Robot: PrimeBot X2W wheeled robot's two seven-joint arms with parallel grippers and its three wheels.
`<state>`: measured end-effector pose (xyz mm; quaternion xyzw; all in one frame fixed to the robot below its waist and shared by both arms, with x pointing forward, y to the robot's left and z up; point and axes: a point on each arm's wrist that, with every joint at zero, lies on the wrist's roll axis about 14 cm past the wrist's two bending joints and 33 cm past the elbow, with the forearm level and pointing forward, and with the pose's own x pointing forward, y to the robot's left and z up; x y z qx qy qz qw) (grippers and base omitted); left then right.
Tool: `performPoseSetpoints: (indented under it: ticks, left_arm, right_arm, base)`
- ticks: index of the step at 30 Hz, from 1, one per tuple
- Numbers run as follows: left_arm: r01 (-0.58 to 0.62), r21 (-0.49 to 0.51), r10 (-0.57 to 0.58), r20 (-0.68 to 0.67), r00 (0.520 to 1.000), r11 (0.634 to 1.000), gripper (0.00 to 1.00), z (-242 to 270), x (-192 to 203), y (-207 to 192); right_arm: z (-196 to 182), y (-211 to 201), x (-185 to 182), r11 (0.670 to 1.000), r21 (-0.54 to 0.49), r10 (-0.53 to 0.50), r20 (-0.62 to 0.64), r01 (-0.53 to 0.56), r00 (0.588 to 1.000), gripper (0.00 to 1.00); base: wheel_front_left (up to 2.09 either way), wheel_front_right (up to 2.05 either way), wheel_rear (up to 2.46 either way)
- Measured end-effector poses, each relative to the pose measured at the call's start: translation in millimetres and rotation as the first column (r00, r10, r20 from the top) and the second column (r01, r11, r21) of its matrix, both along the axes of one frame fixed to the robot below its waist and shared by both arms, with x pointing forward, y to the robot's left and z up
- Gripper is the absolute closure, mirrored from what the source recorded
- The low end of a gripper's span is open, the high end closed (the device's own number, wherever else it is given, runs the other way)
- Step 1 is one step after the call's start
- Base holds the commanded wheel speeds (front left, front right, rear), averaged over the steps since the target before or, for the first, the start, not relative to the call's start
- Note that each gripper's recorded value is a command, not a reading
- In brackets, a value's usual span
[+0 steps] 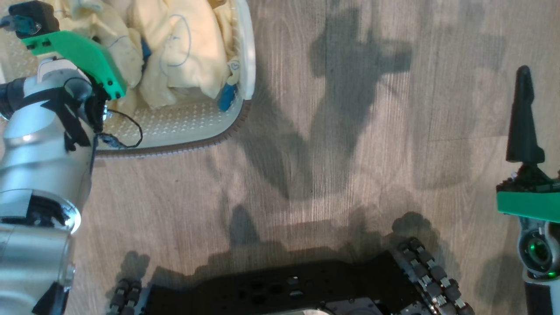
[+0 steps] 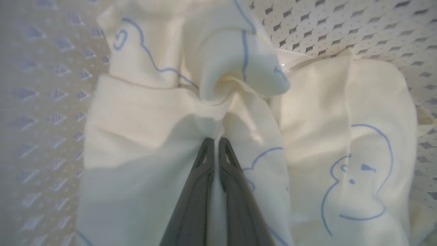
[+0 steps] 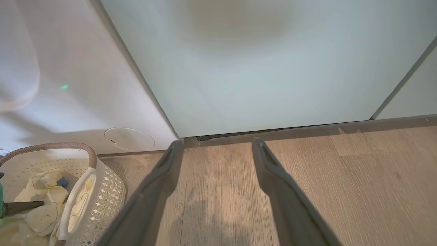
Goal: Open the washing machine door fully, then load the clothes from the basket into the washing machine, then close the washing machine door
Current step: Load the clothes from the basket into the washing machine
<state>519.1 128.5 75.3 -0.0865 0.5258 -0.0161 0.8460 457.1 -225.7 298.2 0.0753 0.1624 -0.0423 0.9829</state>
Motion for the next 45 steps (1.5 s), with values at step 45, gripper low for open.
performPoseSetpoints:
  ticks: [45]
  left_arm:
    - [-0.04,0.002,0.024,0.766,0.643,0.999,1.0,287.3,32.7,8.2]
  right_arm:
    - [135.9,1.1,-16.3,1.0,-0.005,0.004,0.278,-0.002,0.961,0.0]
  base:
    - [0.0,0.0,0.0]
